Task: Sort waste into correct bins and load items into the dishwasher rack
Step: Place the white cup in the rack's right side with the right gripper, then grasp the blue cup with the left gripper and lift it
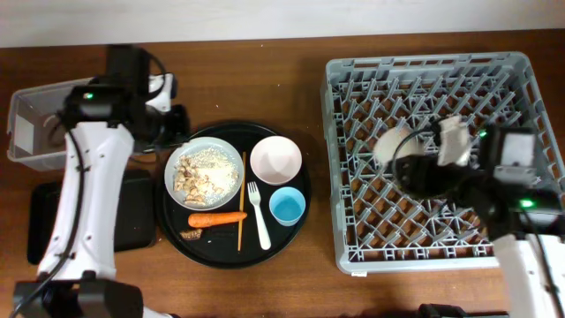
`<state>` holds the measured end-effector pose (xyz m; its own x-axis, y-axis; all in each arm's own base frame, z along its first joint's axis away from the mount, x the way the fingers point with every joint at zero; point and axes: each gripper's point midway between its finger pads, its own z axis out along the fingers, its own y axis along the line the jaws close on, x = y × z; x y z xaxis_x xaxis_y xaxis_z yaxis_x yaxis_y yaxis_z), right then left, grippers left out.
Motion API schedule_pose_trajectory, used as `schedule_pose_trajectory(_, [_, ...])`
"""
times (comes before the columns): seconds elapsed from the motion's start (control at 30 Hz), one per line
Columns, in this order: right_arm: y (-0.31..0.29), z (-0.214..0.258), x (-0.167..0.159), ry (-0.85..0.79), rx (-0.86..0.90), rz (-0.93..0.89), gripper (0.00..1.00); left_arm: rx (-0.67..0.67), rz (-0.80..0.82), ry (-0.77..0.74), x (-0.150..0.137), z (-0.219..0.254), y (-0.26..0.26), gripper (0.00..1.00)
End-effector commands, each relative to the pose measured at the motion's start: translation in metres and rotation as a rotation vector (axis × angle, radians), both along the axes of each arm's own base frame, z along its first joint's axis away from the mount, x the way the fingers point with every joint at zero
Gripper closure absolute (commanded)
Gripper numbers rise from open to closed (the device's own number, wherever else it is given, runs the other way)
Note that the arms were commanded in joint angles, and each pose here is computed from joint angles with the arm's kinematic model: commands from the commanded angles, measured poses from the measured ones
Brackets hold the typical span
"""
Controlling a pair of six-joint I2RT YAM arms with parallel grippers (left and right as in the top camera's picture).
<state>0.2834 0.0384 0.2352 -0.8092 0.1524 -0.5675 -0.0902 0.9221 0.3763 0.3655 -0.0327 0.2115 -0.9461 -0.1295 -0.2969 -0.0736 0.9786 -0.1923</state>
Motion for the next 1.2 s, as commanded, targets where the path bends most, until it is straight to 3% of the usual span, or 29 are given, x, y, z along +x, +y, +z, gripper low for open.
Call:
schedule_pose_trajectory(0.0, [-0.074,0.031,-0.011,0.056,-0.312,-0.276,0.77,0.121,0.084,0.017,-0.01,0.003,0.039,0.91])
schedule_pose_trajectory(0.13, [-0.134,0.024,-0.028,0.248,-0.358,-0.468,0.78,0.121,0.09,0.026,-0.012,0.002,0.041,0.91])
schedule_pose_trajectory(0.4, [-0.234,-0.053,-0.058,0.616,-0.207,-0.809,0.78,0.12,0.089,0.03,-0.013,0.002,0.04,0.91])
schedule_pose_trajectory(0.63, [-0.243,-0.092,-0.056,0.747,-0.163,-0.815,0.75,0.121,0.09,0.03,-0.013,0.002,0.041,0.91])
schedule_pose_trajectory(0.67, [-0.243,-0.096,-0.056,0.763,-0.158,-0.81,0.68,0.12,0.09,0.03,-0.013,0.002,0.04,0.91])
schedule_pose_trajectory(0.7, [-0.243,-0.1,-0.056,0.776,-0.154,-0.806,0.39,0.12,0.089,0.031,-0.013,0.002,0.04,0.91])
schedule_pose_trajectory(0.77, [-0.241,-0.104,-0.053,0.78,-0.134,-0.798,0.2,0.12,0.089,0.03,-0.013,0.002,0.04,0.91])
schedule_pose_trajectory(0.97, [-0.223,-0.103,-0.042,0.753,-0.024,-0.756,0.18,0.112,0.087,0.03,-0.013,0.002,0.039,0.91])
schedule_pose_trajectory(1.17, [-0.152,-0.049,-0.004,0.475,0.076,-0.429,0.18,-0.038,0.017,0.037,-0.013,0.002,0.004,0.9])
